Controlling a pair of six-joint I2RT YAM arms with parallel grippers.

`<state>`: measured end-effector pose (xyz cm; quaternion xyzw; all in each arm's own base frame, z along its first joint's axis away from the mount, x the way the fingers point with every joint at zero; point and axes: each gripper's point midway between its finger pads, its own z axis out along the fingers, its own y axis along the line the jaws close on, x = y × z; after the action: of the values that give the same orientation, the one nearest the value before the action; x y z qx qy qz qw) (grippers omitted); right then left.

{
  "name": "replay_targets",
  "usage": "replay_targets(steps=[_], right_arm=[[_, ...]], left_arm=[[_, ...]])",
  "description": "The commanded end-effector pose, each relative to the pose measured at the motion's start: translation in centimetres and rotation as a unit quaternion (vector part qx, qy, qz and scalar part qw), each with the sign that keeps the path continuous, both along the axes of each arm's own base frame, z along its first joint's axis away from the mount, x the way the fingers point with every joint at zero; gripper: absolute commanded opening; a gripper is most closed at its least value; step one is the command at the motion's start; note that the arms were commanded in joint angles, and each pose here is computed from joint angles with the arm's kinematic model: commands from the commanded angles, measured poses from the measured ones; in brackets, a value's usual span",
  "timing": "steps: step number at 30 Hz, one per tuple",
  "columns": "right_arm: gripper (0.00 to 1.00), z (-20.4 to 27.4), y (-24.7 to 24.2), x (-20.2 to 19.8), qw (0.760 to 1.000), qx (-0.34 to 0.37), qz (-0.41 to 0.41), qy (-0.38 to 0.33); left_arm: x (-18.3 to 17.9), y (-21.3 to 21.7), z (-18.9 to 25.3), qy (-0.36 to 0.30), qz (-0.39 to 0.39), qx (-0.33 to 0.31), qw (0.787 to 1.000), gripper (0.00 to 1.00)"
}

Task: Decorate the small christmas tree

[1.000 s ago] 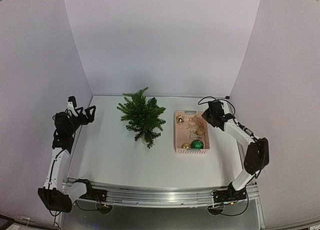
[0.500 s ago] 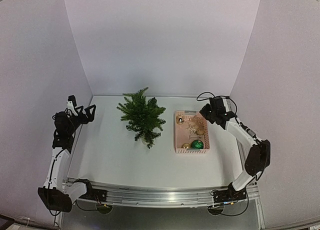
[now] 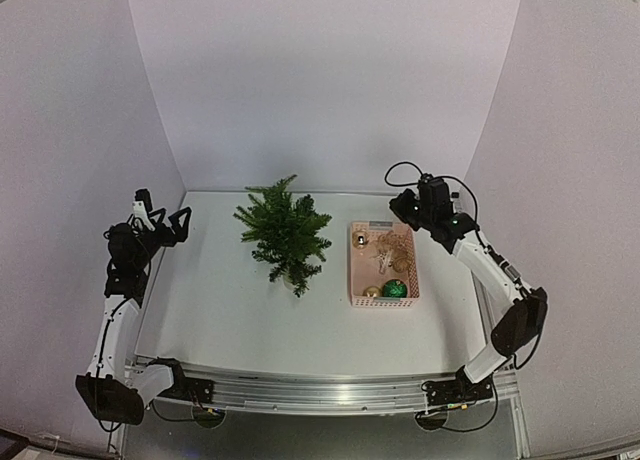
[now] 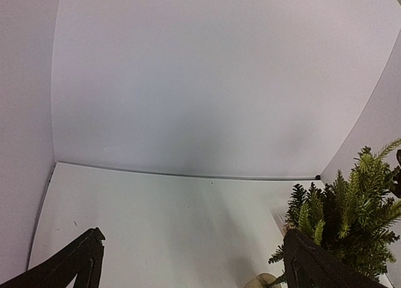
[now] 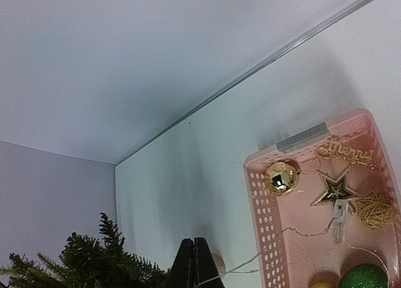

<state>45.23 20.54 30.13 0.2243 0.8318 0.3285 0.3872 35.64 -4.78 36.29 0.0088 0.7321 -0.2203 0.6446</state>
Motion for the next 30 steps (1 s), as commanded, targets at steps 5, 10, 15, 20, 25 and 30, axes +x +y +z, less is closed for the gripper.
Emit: replay_targets(steps=[5, 10, 15, 20, 25, 30], right_arm=[[0.0, 7.1, 2.7, -0.5, 0.994, 0.009, 0.075, -0.084], [0.0, 9.4, 4.5, -1.1, 0.987, 0.022, 0.117, -0.109], [0.0, 12.2, 6.2, -2.5, 0.976, 0.026, 0.161, -0.144], [0.0, 16.6, 7.4, -5.3, 0.956, 0.021, 0.21, -0.205], [0.0, 20.9, 6.8, -8.1, 0.936, 0.013, 0.229, -0.267], [0.0, 22.7, 7.4, -11.6, 0.91, 0.022, 0.289, -0.295]], left_arm=[[-0.5, -0.1, 1.7, -0.039, -0.004, 0.015, 0.999, 1.0], [-0.5, -0.1, 1.8, -0.042, -0.004, 0.018, 0.999, 1.0], [-0.5, -0.1, 2.1, -0.049, -0.004, 0.022, 0.999, 1.0], [-0.5, -0.4, 2.9, -0.06, -0.013, 0.024, 0.998, 1.0], [-0.6, -1.0, 4.3, -0.075, -0.032, 0.025, 0.996, 1.0], [-1.1, -2.2, 5.8, -0.089, -0.069, 0.028, 0.993, 1.0]])
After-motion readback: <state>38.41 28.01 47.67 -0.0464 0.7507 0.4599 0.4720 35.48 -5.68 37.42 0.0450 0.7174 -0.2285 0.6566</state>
